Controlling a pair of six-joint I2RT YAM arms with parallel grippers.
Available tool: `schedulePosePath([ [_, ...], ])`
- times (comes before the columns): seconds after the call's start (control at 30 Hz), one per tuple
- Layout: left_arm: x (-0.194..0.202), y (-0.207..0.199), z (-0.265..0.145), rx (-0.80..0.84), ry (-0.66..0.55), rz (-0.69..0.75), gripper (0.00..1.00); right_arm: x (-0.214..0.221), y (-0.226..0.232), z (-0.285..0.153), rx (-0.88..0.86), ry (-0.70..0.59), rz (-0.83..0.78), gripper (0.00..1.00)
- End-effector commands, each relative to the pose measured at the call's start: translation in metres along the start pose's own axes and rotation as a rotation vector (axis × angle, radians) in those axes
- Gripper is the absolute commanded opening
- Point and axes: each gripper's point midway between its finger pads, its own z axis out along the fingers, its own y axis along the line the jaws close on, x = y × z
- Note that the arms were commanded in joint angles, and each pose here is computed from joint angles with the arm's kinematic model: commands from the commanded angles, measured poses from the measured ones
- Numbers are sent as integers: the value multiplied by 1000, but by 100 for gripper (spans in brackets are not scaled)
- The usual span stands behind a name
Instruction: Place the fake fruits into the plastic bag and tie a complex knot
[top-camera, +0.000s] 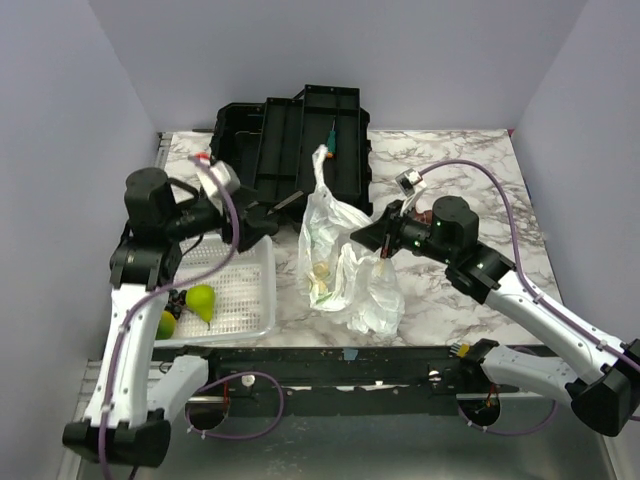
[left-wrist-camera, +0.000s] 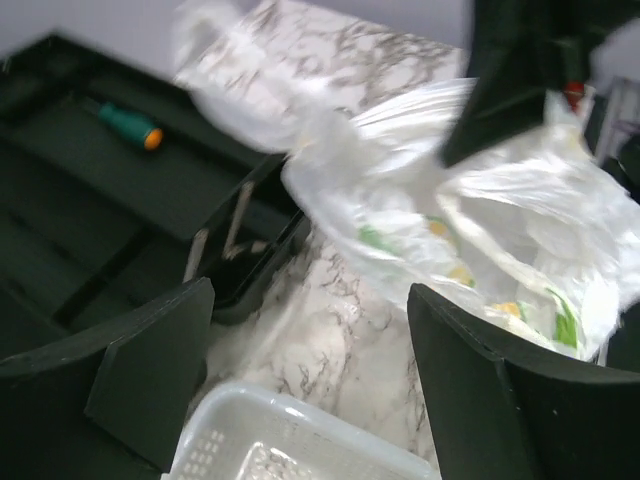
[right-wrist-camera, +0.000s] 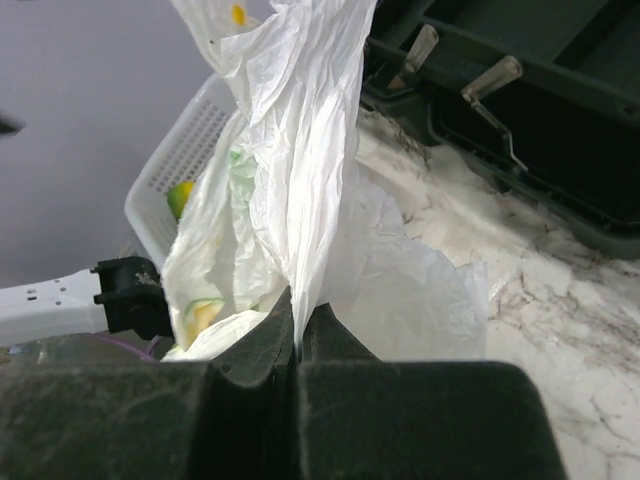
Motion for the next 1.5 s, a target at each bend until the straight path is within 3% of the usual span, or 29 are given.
schedulePosePath([
  [0.0, 20, -84, 0, 263, 10, 383, 77, 20, 4, -6, -29, 51, 83, 1],
  [0.23, 48, -120, 47, 426, 94, 689, 75, 28, 13, -10, -88, 75, 80, 1],
  [0.43, 54, -145, 89, 518, 104, 797, 76, 34, 14, -8, -108, 88, 89, 1],
  [0.63, 68, -151, 110, 475, 47, 929, 77, 34, 12, -7, -97, 90, 98, 1],
  [0.73, 78, -155, 106, 486, 57, 898, 70, 33, 7, -7, -70, 86, 106, 1],
  [0.8, 79, -156, 101, 466, 37, 861, 57, 33, 3, -7, -59, 89, 126, 1],
  [0.83, 80, -157, 97, 465, 28, 856, 43, 34, 2, -7, -59, 93, 135, 1],
  [0.87, 84, -159, 92, 468, 25, 847, 24, 35, 0, -8, -56, 97, 139, 1],
  [0.9, 81, -160, 88, 454, 11, 822, 12, 36, -2, -8, -49, 101, 140, 1],
  [0.97, 74, -156, 81, 407, -8, 782, 0, 37, -8, -11, -24, 109, 134, 1],
  [1.23, 10, -108, 36, 187, -112, 530, 0, 57, -56, -20, 151, 178, 133, 1],
  [1.47, -4, -59, 26, -2, -97, 453, 0, 71, -77, -22, 208, 251, 144, 1],
])
